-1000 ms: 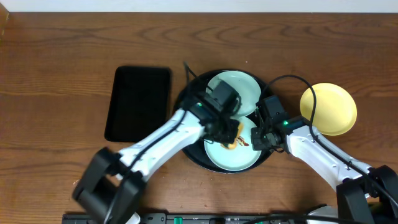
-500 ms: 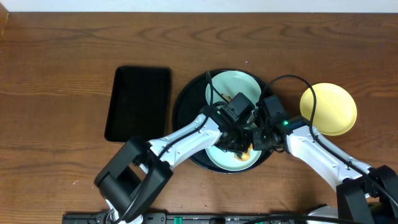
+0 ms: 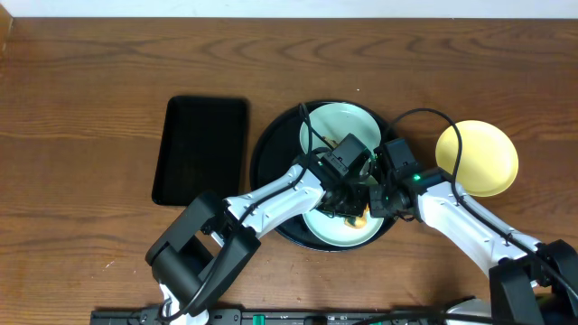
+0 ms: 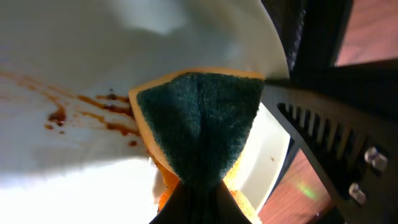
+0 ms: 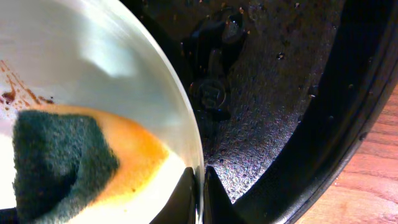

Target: Clean dirty plates on tray and stack at the side

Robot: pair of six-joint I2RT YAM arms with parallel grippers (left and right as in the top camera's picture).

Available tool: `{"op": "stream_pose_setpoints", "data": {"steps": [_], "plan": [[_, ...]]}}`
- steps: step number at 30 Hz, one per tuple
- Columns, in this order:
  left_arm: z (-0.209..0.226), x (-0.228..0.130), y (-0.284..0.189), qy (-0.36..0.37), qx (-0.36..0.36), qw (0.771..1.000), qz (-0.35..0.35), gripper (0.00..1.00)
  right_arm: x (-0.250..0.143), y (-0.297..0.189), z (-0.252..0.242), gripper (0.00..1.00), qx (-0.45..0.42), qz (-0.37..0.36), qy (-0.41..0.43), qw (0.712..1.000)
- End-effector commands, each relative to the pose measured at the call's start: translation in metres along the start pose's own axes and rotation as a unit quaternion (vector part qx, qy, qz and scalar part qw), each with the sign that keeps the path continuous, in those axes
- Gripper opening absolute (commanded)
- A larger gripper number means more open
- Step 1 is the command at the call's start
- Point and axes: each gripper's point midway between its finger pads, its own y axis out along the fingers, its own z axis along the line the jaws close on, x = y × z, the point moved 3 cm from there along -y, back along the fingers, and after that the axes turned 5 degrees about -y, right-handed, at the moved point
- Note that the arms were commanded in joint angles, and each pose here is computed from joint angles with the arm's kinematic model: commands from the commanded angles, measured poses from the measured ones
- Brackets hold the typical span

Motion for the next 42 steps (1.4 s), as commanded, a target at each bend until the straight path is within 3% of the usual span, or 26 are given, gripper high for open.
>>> {"op": "stream_pose_setpoints", "data": {"steps": [1, 19, 23, 26, 28, 31, 37, 42], "plan": [[0.007, 0.004, 0.004, -0.021, 0.018, 1.000, -0.012, 0.07, 0.001, -0.004, 0.000, 0.01, -0.005, -0.004, -0.009, 1.000], [0.072, 0.036, -0.001, -0.084, 0.152, 0.980, -0.094, 0.07, -0.005, -0.004, -0.001, 0.01, -0.009, 0.010, -0.009, 1.000], [0.086, 0.037, -0.007, -0.146, 0.158, 0.972, -0.090, 0.07, -0.005, -0.004, -0.001, 0.01, -0.009, 0.011, -0.009, 1.000], [0.070, 0.028, -0.003, -0.153, 0.101, 0.982, -0.045, 0.07, -0.005, -0.004, -0.001, 0.01, -0.009, 0.010, -0.009, 1.000], [0.041, 0.018, 0.001, -0.102, 0.013, 0.995, 0.009, 0.08, -0.005, -0.004, -0.001, 0.01, -0.009, 0.009, -0.009, 1.000], [0.008, 0.000, 0.001, -0.049, -0.078, 0.993, 0.071, 0.07, -0.005, -0.004, -0.001, 0.01, -0.009, 0.009, -0.009, 1.000], [-0.010, -0.011, -0.002, -0.048, -0.127, 0.985, 0.107, 0.08, -0.005, -0.004, -0.001, 0.01, -0.008, 0.010, -0.009, 1.000], [-0.008, -0.010, -0.001, -0.059, -0.119, 0.986, 0.104, 0.08, -0.005, -0.004, -0.001, 0.01, -0.009, 0.010, -0.009, 1.000]]}}
